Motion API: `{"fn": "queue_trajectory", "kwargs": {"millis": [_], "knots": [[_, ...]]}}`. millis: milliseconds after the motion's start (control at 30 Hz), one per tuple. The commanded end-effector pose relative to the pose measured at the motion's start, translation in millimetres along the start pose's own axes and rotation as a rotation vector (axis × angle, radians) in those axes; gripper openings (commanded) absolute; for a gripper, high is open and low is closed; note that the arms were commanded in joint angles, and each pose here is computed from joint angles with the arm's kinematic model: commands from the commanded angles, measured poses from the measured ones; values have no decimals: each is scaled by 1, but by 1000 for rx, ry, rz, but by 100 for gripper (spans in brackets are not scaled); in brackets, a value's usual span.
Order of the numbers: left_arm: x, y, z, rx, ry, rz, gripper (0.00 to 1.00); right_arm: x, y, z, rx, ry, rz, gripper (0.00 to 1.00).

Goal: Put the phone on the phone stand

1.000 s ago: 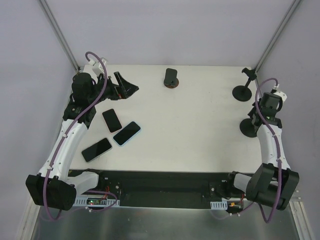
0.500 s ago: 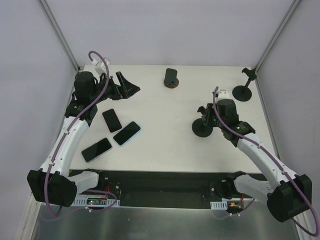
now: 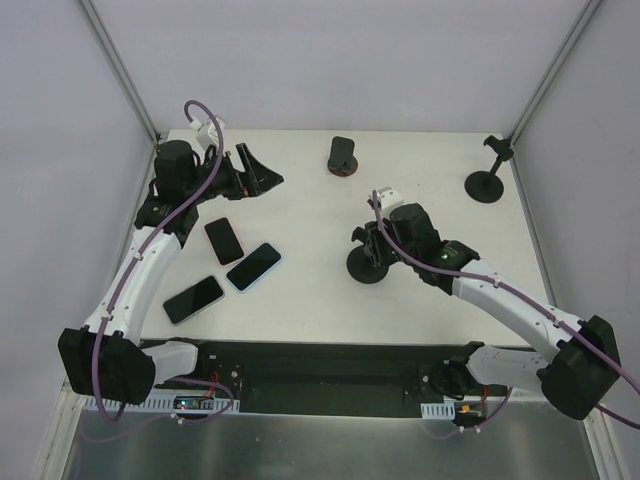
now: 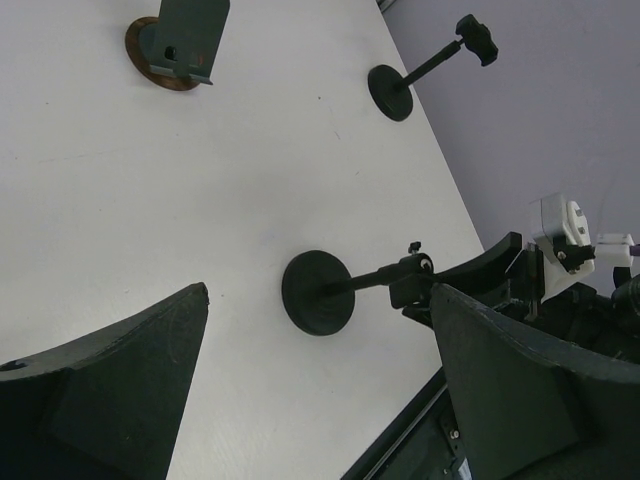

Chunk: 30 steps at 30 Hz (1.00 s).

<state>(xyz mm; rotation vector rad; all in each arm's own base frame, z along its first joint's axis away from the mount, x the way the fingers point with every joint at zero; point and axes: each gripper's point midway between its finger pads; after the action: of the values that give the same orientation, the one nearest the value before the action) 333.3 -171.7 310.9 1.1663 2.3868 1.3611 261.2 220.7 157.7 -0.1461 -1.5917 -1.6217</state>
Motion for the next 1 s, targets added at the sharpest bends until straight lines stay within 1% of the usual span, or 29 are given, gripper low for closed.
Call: {"fn": "queue_trajectory", "kwargs": {"millis": [0, 33, 100, 133, 167, 200, 233, 300, 333, 433, 467, 533, 567, 633, 667, 700, 767, 800, 867, 900, 967], "knots": [[-3, 13, -9, -9, -52, -6, 91, 10, -13, -19, 103, -79, 53, 44], [-4, 12, -8, -6, -51, -2, 90, 13, -12, -23, 123, -94, 46, 50], [-7, 13, 0, -2, -18, 0, 92, 22, -10, -33, 142, -144, 34, 55], [-12, 4, 11, 30, 16, 38, 95, 25, -9, -37, 163, -159, 32, 60], [-13, 7, 13, 30, 32, 43, 99, 29, -8, -39, 166, -169, 21, 62], [-15, 4, 18, 28, 51, 66, 99, 31, -8, -41, 169, -177, 21, 64], [-21, -7, 31, 62, 88, 118, 99, 35, -5, -40, 167, -169, 9, 69], [-28, -11, 43, 65, 122, 161, 99, 40, -4, -28, 156, -102, 3, 76], [-30, -14, 49, 69, 144, 176, 99, 47, 1, -22, 145, -67, -27, 82], [-36, -25, 65, 51, 208, 251, 98, 58, 4, -1, 106, 52, -83, 92], [-36, -29, 66, 17, 227, 281, 98, 61, 5, 5, 88, 84, -100, 93], [-38, -37, 73, -19, 275, 321, 99, 66, 2, 4, 71, 92, -118, 95], [-37, -43, 77, -77, 329, 354, 99, 66, 0, 4, 47, 90, -118, 95], [-39, -53, 83, -132, 389, 405, 99, 66, -8, -1, 15, 68, -117, 95], [-38, -51, 90, -195, 449, 419, 99, 65, -11, -4, -5, 54, -118, 95], [-41, -70, 88, -228, 467, 495, 99, 65, -15, -5, -15, 52, -110, 95], [-38, -82, 93, -276, 526, 566, 99, 69, -25, -8, -19, 45, -96, 95], [-39, -104, 93, -279, 523, 649, 99, 75, -24, -8, -19, 53, -113, 96], [-39, -127, 92, -247, 474, 732, 99, 80, -30, -8, -13, 65, -116, 98], [-35, -145, 99, -223, 479, 809, 99, 86, -28, -8, -14, 76, -140, 100], [-29, -161, 117, -232, 535, 895, 99, 90, -30, -5, -5, 103, -148, 100]]}}
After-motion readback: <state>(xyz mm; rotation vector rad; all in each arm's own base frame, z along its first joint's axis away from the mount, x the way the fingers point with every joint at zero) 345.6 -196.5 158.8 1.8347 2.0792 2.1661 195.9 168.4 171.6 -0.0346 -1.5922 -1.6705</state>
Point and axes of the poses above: each gripper's point midway between its finger pads, its own x axis back along the fingers, its own z axis along the line the jaws close on, y = z × x, and after that the axes turned 6 degrees about -x, right-handed
